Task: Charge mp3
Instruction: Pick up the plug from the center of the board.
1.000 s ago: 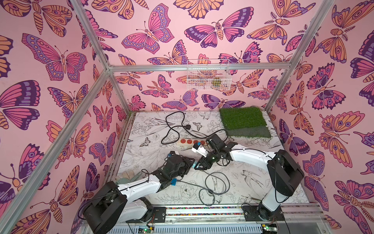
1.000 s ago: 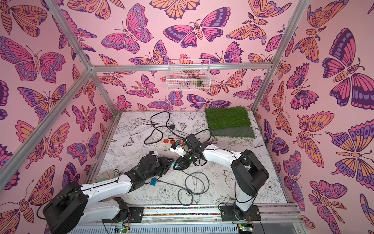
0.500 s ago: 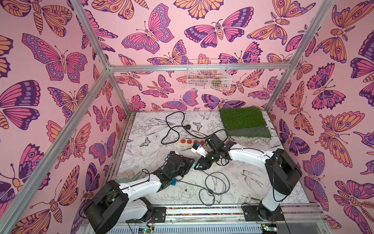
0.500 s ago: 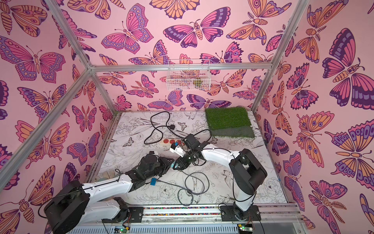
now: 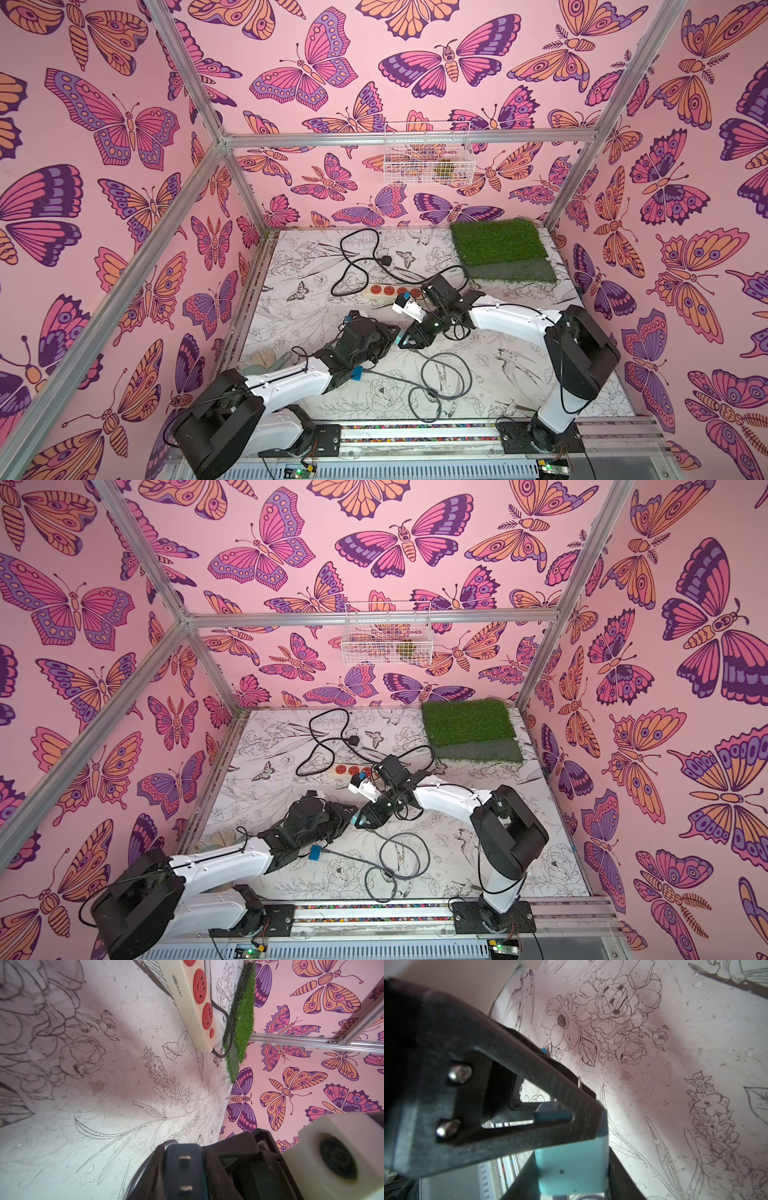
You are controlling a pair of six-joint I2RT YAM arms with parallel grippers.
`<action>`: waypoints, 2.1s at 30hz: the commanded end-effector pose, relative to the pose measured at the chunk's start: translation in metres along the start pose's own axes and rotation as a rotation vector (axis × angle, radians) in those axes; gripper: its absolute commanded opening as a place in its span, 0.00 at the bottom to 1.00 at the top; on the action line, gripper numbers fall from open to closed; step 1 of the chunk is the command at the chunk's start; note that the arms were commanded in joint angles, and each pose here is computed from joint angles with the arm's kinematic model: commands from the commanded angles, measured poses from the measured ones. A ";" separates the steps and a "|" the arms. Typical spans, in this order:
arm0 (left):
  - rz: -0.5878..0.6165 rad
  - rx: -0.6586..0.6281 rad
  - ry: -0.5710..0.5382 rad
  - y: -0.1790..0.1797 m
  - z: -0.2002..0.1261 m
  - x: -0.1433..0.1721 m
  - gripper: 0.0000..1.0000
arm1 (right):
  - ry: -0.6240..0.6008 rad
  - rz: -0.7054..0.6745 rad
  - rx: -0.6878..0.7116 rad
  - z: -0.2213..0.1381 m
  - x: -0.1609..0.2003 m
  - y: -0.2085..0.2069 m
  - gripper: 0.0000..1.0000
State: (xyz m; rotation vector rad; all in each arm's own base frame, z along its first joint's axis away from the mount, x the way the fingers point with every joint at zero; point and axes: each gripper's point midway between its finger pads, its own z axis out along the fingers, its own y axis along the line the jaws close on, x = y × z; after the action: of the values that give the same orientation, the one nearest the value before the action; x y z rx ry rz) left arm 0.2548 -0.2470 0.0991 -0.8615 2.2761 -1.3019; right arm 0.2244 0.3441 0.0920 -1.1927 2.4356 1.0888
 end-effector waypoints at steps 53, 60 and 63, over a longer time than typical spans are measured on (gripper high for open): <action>-0.310 0.342 -0.173 -0.035 -0.007 -0.026 0.00 | -0.846 0.045 0.257 -0.023 -0.013 0.028 0.86; -0.321 0.356 -0.159 -0.035 -0.006 -0.023 0.00 | -0.964 0.054 0.294 -0.030 -0.006 0.012 0.87; -0.324 0.372 -0.156 -0.038 -0.007 -0.023 0.00 | -0.948 0.061 0.302 -0.021 -0.006 0.007 0.87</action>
State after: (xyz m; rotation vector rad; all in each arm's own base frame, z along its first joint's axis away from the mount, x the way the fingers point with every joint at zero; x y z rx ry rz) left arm 0.2801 -0.2418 0.1315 -1.1785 1.7817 -1.6295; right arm 0.2179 0.3323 0.0929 -0.4259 1.8645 0.9092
